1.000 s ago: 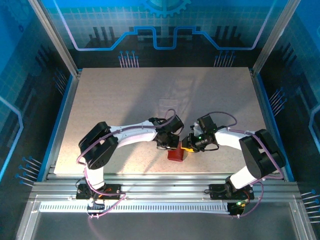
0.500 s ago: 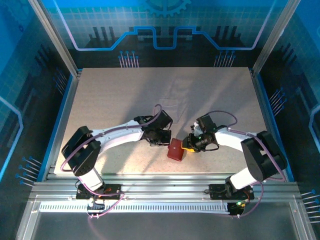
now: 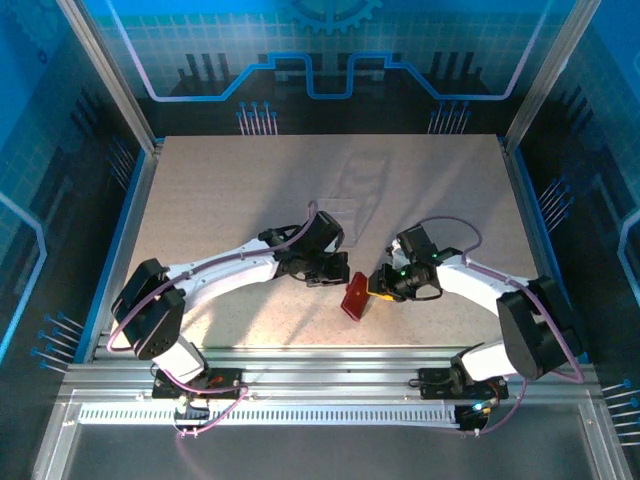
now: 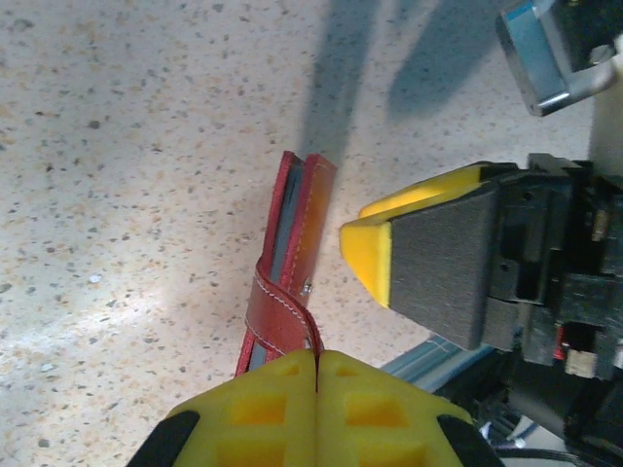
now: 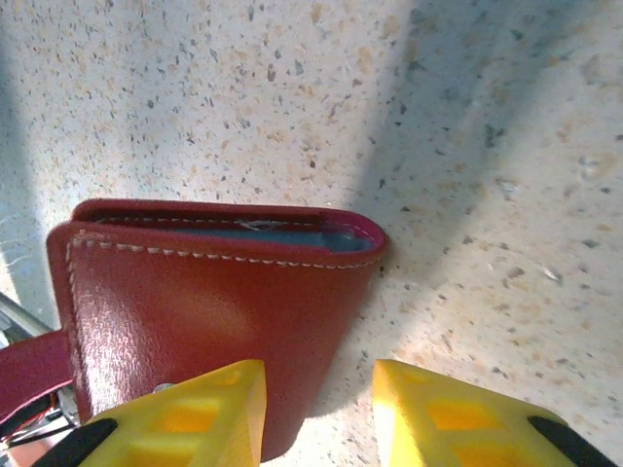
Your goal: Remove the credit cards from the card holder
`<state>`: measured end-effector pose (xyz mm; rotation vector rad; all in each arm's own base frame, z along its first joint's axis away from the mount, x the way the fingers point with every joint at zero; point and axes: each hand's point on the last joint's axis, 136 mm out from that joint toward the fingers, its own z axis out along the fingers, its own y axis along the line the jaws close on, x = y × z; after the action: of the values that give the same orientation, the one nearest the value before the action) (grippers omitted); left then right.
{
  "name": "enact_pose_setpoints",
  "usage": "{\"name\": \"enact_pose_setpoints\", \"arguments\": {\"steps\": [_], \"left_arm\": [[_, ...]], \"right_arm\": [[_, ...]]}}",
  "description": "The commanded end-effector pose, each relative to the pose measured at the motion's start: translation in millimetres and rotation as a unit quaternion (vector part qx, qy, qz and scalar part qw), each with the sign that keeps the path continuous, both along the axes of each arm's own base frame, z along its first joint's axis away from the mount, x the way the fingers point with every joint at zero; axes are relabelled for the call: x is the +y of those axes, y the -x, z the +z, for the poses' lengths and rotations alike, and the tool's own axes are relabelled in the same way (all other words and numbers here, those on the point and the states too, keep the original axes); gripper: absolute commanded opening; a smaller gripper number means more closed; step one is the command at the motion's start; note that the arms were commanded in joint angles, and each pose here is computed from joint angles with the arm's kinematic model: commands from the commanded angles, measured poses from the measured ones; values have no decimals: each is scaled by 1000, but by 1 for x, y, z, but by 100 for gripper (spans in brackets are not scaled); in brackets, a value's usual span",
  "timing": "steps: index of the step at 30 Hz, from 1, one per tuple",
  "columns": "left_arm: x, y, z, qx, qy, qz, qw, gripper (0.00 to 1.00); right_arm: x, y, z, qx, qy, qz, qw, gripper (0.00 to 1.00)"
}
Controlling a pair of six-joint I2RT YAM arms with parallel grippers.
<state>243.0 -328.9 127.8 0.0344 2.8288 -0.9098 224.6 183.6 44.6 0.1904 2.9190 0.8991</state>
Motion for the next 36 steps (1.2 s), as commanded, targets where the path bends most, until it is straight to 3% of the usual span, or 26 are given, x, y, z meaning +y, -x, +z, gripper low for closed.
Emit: {"name": "enact_pose_setpoints", "arguments": {"steps": [1, 5, 9, 13, 17, 22, 36], "left_arm": [[-9, -2, 41, -25, 47, -14, 999, 0], [-6, -1, 43, -30, 39, -19, 999, 0], [-4, -1, 42, -34, 32, -24, 999, 0], [0, -1, 35, -36, 12, -30, 999, 0], [4, -3, 32, -41, 0, -28, 999, 0], [12, -2, 23, -42, -17, -20, 999, 0], [90, -3, -22, -23, -137, 69, 988, 0]], "right_arm": [[-14, -3, 13, -23, 36, -3, 999, 34], [-24, -8, 27, -50, 41, -9, 998, 34], [-18, -15, 49, -116, 6, 21, 993, 38], [0, -20, 72, -213, -45, 92, 972, 40], [5, -29, 81, -265, -56, 111, 956, 40], [20, -37, 81, -221, -79, 105, 966, 38], [29, -56, 49, -154, -5, 152, 976, 39]]}}
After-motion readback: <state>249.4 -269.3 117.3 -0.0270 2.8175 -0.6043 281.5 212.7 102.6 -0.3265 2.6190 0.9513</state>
